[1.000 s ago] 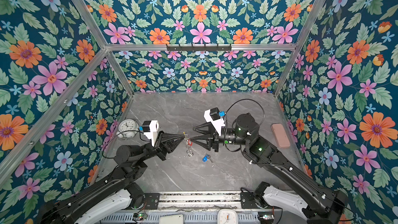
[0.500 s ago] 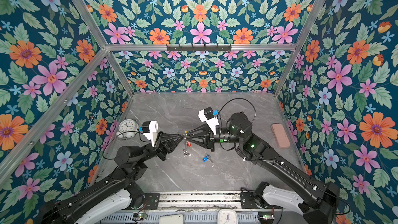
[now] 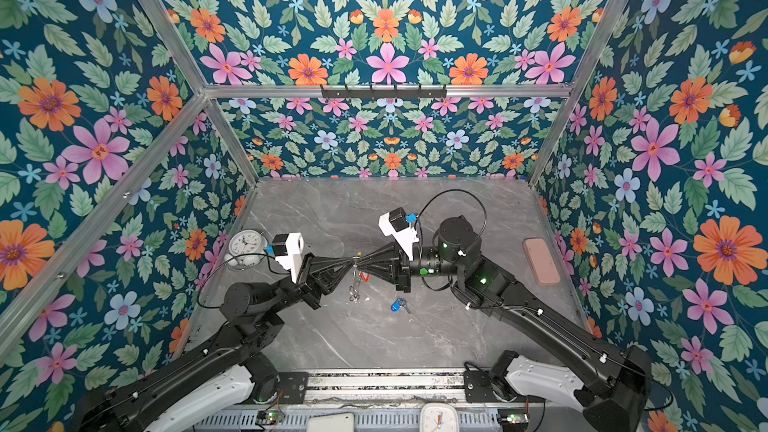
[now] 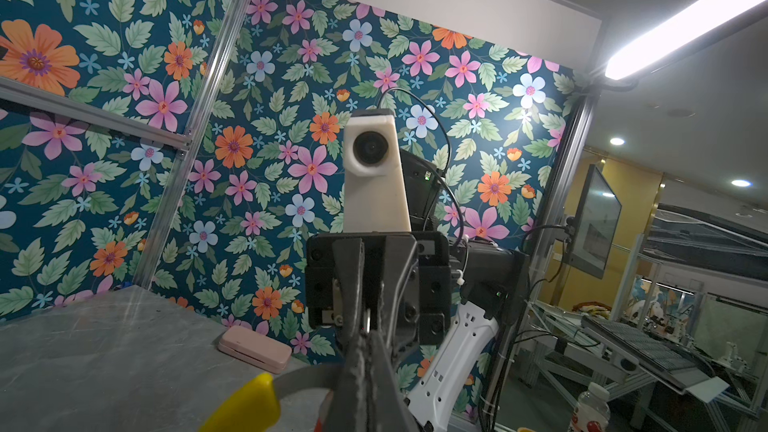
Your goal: Remove the keys from the keyring
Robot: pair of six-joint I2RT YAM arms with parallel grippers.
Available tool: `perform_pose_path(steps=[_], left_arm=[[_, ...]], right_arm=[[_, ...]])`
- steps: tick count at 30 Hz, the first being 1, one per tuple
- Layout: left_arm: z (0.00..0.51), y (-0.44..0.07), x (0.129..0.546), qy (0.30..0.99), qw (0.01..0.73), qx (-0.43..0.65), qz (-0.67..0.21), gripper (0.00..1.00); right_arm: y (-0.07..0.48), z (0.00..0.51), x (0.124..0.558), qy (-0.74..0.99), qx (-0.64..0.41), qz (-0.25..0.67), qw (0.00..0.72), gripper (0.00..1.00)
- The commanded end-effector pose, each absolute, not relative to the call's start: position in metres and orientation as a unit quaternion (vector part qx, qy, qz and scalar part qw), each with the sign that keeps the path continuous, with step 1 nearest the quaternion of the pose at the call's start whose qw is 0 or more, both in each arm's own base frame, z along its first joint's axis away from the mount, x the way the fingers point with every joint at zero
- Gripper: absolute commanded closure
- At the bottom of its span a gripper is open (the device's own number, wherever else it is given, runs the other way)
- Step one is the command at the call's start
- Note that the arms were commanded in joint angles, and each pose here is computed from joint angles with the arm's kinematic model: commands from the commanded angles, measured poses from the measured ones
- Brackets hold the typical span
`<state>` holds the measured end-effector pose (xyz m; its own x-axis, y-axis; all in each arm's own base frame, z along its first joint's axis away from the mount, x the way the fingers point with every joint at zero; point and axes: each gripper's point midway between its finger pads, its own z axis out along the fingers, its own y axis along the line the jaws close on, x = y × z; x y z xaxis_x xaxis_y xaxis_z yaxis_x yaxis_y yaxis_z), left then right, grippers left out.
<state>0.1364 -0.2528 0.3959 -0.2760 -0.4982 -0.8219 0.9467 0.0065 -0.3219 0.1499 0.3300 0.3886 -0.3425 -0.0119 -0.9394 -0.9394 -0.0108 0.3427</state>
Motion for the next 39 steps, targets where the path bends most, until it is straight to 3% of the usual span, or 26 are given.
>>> perform_pose_path(steps=[1, 10, 14, 20, 31, 39], left_arm=[[0.405, -0.248, 0.132, 0.427, 0.567, 0.253, -0.657, 1.00], [0.401, -0.252, 0.139, 0.447, 0.558, 0.244, -0.655, 0.99], [0.395, -0.254, 0.142, 0.463, 0.550, 0.240, -0.652, 0.73], [0.384, -0.254, 0.144, 0.500, 0.532, 0.238, -0.640, 0.59], [0.352, -0.270, 0.144, 0.623, 0.451, 0.311, -0.558, 0.53], [0.339, -0.278, 0.135, 0.651, 0.398, 0.378, -0.525, 0.55]], right_arm=[[0.330, 0.391, 0.150, 0.575, -0.412, 0.578, 0.406, 0.89], [0.328, 0.388, 0.150, 0.582, -0.411, 0.572, 0.407, 1.00], [0.324, 0.381, 0.153, 0.601, -0.405, 0.555, 0.408, 1.00], [0.311, 0.365, 0.152, 0.646, -0.408, 0.511, 0.394, 1.00], [0.295, 0.338, 0.149, 0.704, -0.428, 0.447, 0.347, 1.00], [0.297, 0.329, 0.144, 0.719, -0.447, 0.440, 0.298, 1.00]])
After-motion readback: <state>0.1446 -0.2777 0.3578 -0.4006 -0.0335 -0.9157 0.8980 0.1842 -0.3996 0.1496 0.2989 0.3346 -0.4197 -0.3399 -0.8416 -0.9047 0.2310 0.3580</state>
